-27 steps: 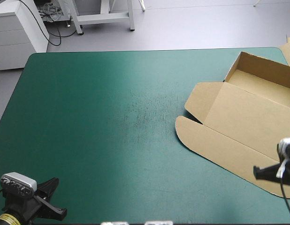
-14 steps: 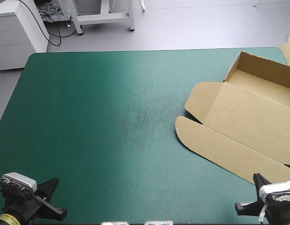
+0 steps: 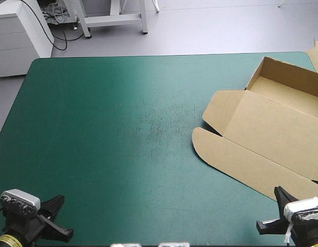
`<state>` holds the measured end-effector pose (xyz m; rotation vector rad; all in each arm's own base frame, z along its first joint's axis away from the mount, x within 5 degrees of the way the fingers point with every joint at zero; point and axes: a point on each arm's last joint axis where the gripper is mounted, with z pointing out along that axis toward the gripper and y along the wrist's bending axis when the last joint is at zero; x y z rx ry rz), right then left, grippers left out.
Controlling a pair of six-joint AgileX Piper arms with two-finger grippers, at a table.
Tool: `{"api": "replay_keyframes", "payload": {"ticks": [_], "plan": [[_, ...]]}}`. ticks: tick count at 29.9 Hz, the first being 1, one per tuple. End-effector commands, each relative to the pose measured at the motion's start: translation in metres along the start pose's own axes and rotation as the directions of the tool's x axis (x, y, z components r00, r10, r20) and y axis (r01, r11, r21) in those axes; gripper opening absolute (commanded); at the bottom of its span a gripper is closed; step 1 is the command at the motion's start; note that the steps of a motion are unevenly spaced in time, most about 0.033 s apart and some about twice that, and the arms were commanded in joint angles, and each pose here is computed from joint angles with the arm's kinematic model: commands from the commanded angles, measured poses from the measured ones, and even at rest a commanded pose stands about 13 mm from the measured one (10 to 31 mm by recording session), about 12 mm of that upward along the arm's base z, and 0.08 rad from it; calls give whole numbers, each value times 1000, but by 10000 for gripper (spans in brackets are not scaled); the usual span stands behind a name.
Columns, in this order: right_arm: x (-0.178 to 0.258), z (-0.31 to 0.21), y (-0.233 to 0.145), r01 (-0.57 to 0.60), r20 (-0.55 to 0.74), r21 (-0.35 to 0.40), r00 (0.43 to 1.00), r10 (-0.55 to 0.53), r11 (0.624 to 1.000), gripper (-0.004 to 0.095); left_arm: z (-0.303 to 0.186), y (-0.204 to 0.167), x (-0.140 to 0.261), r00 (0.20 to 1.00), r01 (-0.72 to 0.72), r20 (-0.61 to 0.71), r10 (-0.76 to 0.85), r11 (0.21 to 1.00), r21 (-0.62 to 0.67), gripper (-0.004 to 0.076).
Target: Fold the box
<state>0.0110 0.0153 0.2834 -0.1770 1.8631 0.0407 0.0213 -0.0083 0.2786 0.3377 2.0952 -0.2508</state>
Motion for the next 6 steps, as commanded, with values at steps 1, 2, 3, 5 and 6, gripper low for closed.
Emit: {"api": "replay_keyframes", "payload": {"ticks": [1, 2, 3, 5, 6], "plan": [[-12, -1, -2, -11, 78, 11, 997, 10, 1000, -18, -3, -1, -12, 997, 4, 72, -5, 1000, 10, -8], [-12, -1, -2, -11, 78, 11, 997, 10, 1000, -18, -3, -1, -12, 997, 4, 72, -5, 1000, 10, -8], [-12, -1, -2, -11, 78, 11, 997, 10, 1000, -18, -3, -1, -12, 997, 4, 72, -5, 1000, 10, -8], [-12, -1, -2, -11, 78, 11, 997, 10, 1000, -18, -3, -1, -12, 997, 4, 72, -5, 1000, 10, -8], [-12, -1, -2, -11, 78, 11, 997, 10, 1000, -18, -3, -1, -12, 997, 4, 72, -5, 1000, 10, -9]]}}
